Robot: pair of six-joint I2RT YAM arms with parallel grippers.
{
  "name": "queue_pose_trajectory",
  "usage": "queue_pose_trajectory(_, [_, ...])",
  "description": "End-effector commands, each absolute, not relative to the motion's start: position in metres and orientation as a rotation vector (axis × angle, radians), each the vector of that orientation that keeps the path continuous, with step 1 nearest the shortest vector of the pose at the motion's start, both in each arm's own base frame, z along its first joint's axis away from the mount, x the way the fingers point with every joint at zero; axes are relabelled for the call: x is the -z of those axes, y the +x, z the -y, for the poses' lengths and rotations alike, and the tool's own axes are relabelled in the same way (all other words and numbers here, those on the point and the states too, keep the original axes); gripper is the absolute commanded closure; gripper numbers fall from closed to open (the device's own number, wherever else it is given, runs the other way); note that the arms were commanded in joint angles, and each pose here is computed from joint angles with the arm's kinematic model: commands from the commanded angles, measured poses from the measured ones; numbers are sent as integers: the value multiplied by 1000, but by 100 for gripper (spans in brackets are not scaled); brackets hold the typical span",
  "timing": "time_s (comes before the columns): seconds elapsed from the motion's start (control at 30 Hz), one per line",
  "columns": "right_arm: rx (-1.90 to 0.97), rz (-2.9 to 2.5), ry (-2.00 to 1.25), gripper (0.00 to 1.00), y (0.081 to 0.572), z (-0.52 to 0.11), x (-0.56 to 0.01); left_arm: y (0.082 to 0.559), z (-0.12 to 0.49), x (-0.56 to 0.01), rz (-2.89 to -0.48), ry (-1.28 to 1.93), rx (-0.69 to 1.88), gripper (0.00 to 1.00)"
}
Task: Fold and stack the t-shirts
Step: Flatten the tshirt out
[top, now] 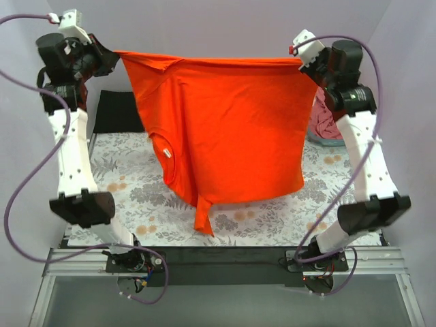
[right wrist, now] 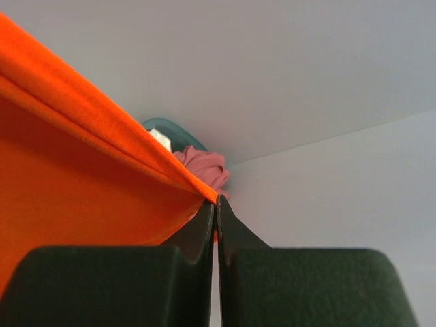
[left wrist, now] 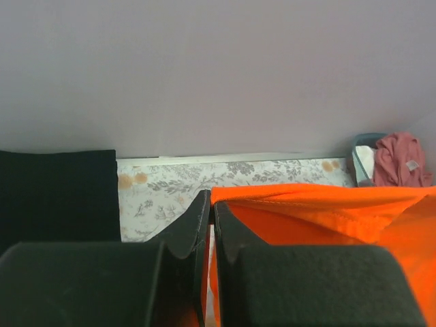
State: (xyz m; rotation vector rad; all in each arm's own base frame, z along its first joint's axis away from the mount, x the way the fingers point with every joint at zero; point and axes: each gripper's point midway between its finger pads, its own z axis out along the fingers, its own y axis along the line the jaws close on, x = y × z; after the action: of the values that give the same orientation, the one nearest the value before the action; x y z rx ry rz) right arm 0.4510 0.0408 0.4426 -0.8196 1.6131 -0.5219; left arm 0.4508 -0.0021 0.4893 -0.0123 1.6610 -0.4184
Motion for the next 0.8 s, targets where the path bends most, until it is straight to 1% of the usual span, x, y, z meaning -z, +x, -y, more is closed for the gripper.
queue_pose_trajectory(0.0, [662,-1391,-549,99,471,-18,-545,476,-15,-558,-1424,-10,358,100])
queue_pose_trajectory(0.07, [680,-1347,-494,99,479,-16,-568,482,-21,-594,-1306,-22,343,100])
queue_pose_trajectory(0.1, [694,-1276,-443,99,481,-14,-594,483,-23,-615,-1240,-12,329,100])
queue_pose_trajectory(0.13, [720,-1251,-406,99,480,-9,-603,481,-26,-631,-1173,-10,315,100])
queue_pose_trajectory(0.17, [746,-1211,-383,99,479,-6,-614,479,-28,-640,-1132,-24,303,100])
queue_pose_trajectory(0.2, [757,-1192,-368,99,479,-5,-616,463,-34,-658,-1070,-44,268,100])
queue_pose_trajectory(0.27, [753,-1118,-339,99,476,-6,-630,463,-45,-660,-1013,-69,225,100])
queue_pose_trajectory(0.3, [744,-1126,-348,99,479,-8,-622,459,-50,-665,-988,-75,209,100])
queue_pose_trajectory(0.37, [713,-1124,-381,99,488,-16,-611,471,-50,-645,-1045,-72,218,100])
queue_pose_trajectory(0.4, [702,-1139,-399,99,493,-19,-599,476,-45,-632,-1087,-44,238,100])
queue_pose_trajectory(0.43, [671,-1187,-467,99,509,-29,-567,480,-42,-616,-1126,-32,253,100])
queue_pose_trajectory(0.47, [659,-1217,-504,99,518,-34,-546,500,-41,-569,-1234,-26,277,100])
queue_pose_trajectory(0.5, [643,-1242,-534,99,524,-38,-528,509,-35,-538,-1303,0,301,100])
queue_pose_trajectory(0.53, [603,-1307,-610,99,539,-48,-484,520,-36,-485,-1412,-26,325,100])
queue_pose_trajectory(0.57, [591,-1323,-631,99,544,-51,-467,525,-36,-453,-1480,-29,337,100])
queue_pose_trajectory(0.63, [540,-1383,-694,99,555,-62,-420,527,-36,-404,-1561,-4,324,100])
queue_pose_trajectory(0.67, [516,-1429,-737,99,560,-68,-385,525,-35,-346,-1667,-28,340,100])
queue_pose_trajectory(0.77, [476,-1525,-848,99,567,-79,-312,519,-37,-276,-1792,-40,327,100])
